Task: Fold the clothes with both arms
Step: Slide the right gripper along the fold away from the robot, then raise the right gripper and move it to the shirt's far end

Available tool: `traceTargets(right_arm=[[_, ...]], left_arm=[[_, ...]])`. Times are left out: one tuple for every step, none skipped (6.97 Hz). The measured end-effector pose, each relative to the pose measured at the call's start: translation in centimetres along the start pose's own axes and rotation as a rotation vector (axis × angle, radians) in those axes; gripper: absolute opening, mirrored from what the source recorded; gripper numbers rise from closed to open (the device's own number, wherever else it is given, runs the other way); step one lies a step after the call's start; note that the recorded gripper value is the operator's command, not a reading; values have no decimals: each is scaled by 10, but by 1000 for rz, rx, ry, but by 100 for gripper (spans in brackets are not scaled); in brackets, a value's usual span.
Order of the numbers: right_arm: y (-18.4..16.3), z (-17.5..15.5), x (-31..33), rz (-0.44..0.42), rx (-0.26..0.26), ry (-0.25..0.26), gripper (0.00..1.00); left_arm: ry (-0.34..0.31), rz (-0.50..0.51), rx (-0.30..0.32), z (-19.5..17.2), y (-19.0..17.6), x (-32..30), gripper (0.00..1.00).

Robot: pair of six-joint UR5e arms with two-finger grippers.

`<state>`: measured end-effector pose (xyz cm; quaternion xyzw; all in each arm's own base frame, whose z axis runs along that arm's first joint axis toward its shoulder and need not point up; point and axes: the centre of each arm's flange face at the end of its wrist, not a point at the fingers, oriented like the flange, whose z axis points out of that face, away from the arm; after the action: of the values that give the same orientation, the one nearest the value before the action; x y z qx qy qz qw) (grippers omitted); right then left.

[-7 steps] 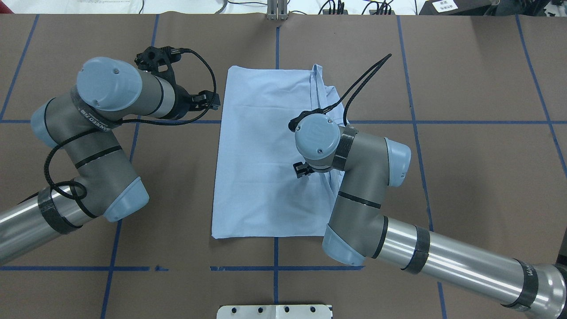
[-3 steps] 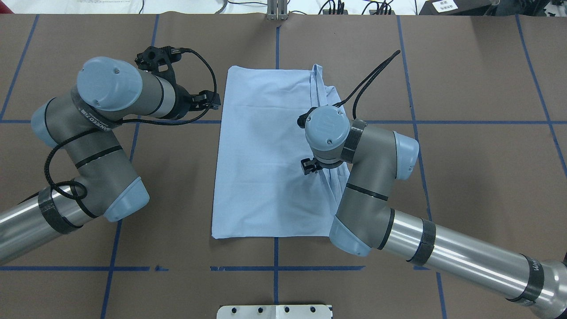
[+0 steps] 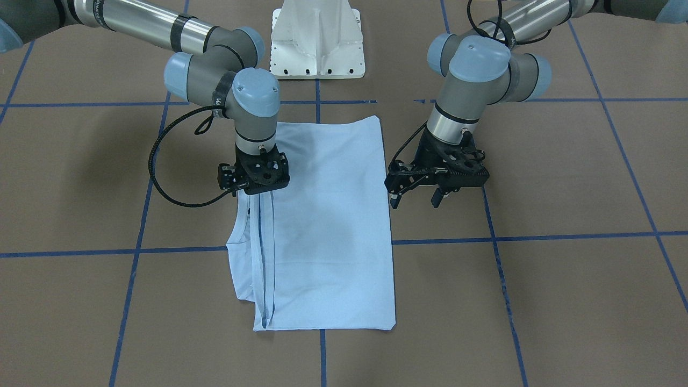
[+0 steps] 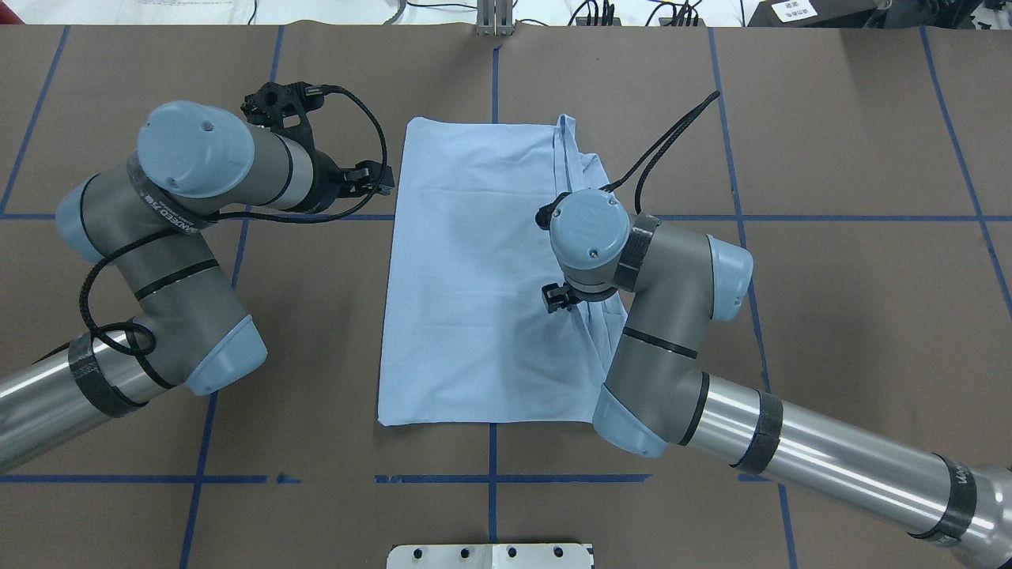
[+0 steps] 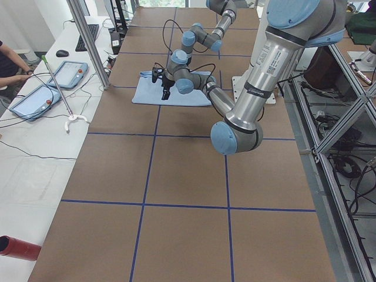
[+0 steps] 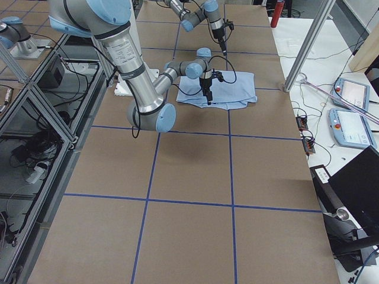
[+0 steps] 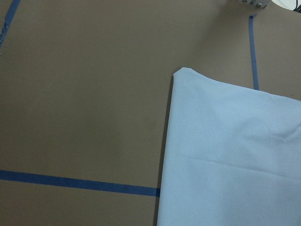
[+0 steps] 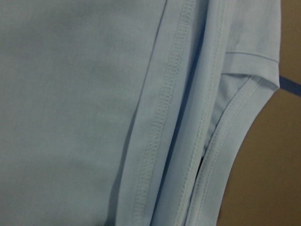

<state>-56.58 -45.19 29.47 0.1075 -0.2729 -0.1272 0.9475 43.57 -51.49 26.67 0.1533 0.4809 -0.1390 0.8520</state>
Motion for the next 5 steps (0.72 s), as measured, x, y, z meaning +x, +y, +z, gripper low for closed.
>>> traceTargets(right_arm=[[0,1,2,2,-1,1,100],[0,1,7,7,-2,3,100],[-1,1,16,15,-2,3,100],[-1,0,31,26,-7,0,100],[0,1,49,30,-15,0,100]], left_arm=[[1,0,0,0,0,0,100],[1,0,0,0,0,0,100],[1,0,0,0,0,0,100],[2,0,1,0,0,1,100],[3,-1,1,-1,0,2,100]])
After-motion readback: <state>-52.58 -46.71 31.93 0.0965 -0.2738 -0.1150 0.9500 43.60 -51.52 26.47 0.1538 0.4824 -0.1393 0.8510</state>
